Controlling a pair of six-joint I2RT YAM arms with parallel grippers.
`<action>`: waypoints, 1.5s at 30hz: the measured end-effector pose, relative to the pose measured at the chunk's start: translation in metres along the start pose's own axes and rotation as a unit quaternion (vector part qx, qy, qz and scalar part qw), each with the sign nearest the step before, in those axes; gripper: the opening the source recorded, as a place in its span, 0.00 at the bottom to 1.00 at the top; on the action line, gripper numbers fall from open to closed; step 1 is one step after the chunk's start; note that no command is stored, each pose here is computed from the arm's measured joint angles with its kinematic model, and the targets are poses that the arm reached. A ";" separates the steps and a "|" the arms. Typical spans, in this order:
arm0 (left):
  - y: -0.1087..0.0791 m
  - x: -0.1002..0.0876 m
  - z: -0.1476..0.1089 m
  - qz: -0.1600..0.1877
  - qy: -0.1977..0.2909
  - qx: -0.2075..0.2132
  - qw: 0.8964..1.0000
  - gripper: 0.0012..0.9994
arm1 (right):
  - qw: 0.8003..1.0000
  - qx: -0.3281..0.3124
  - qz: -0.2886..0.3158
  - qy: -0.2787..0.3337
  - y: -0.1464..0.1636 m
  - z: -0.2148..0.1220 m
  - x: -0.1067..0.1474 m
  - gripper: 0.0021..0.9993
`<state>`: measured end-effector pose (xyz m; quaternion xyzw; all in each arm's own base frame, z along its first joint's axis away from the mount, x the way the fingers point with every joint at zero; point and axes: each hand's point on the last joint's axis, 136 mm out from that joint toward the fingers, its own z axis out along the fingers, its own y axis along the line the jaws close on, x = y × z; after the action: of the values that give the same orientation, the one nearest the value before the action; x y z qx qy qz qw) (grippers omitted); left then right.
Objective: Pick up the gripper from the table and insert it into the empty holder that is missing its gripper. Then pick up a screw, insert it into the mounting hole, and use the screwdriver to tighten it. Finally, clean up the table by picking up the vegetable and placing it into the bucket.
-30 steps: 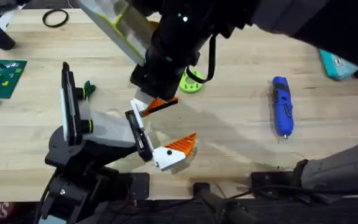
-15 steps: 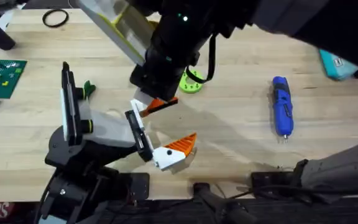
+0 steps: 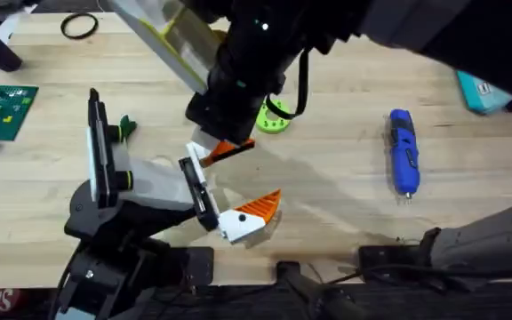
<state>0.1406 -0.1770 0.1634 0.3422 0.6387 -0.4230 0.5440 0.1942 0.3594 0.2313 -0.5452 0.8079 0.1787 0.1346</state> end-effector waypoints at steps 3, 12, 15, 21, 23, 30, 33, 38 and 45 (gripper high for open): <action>0.000 0.000 0.000 0.000 0.000 0.000 1.000 0.99 | 1.000 0.000 0.000 0.000 0.000 0.000 0.000 0.00; 0.000 0.000 0.000 0.000 0.000 0.000 1.000 0.99 | 1.000 0.000 0.000 0.000 0.000 0.000 0.000 0.00; 0.000 0.000 0.000 0.000 0.000 0.000 1.000 0.99 | 1.000 -0.001 0.000 0.000 0.000 0.000 0.000 0.00; 0.000 0.000 0.000 0.000 0.000 0.000 1.000 0.99 | 1.000 -0.007 0.005 0.019 -0.001 0.013 0.004 0.00; 0.000 0.000 0.000 0.000 0.000 0.000 1.000 0.99 | 1.000 -0.008 0.006 0.024 -0.002 0.017 0.004 0.00; 0.000 0.000 0.000 0.000 0.000 0.000 1.000 0.99 | 1.000 -0.010 0.008 0.027 -0.002 0.020 0.005 0.07; 0.000 0.000 0.000 0.000 0.000 0.000 1.000 0.99 | 1.000 -0.010 0.011 0.028 -0.002 0.020 0.005 0.31; 0.000 0.000 0.000 -0.001 0.000 -0.001 1.000 0.99 | 0.999 -0.007 0.011 0.029 -0.004 0.019 0.006 0.65; 0.001 0.000 0.000 -0.002 0.000 -0.002 1.000 0.99 | 0.999 0.004 0.017 0.032 -0.011 0.018 0.008 0.94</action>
<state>0.1412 -0.1767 0.1634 0.3401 0.6400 -0.4227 0.5441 0.2022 0.3571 0.2103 -0.5359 0.8218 0.1603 0.1080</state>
